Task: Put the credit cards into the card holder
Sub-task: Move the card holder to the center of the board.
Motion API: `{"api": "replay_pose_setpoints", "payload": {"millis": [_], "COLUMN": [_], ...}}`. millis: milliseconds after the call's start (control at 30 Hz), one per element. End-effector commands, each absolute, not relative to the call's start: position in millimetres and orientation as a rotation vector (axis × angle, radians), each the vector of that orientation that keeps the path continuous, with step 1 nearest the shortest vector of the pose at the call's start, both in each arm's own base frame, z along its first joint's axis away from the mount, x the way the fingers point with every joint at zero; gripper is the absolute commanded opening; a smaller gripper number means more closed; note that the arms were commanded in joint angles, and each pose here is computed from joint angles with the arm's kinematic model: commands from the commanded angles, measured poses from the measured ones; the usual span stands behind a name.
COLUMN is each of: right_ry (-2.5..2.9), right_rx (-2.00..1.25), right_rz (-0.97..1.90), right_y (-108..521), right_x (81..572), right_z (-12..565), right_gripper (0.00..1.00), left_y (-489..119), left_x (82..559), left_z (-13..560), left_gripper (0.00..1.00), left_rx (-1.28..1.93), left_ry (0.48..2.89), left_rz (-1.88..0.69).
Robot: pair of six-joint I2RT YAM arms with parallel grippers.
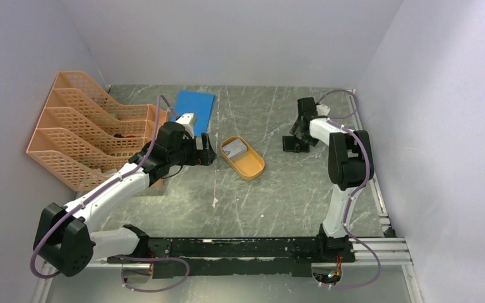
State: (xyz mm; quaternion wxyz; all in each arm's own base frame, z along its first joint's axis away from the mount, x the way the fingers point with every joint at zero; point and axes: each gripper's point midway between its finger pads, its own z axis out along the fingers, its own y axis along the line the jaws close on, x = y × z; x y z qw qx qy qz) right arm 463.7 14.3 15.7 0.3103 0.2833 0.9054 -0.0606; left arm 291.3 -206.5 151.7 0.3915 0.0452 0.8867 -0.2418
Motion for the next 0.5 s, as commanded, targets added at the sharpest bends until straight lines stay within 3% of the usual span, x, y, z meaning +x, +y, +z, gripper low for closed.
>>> {"api": "replay_pose_setpoints", "payload": {"millis": [0,467], "right_ry": [2.532,2.628], "right_rx": [0.587,0.239], "right_rz": [-0.189,-0.035], "right_y": [39,114], "right_x": [414,309], "right_z": [-4,18], "right_gripper": [0.68,0.68], "left_y": [-211,-215], "left_x": [291,289], "left_z": [171,168], "left_gripper": [0.99,0.99], "left_rx": [0.128,0.147], "left_ry": [2.205,2.215], "left_rz": [-0.668,-0.693]}}
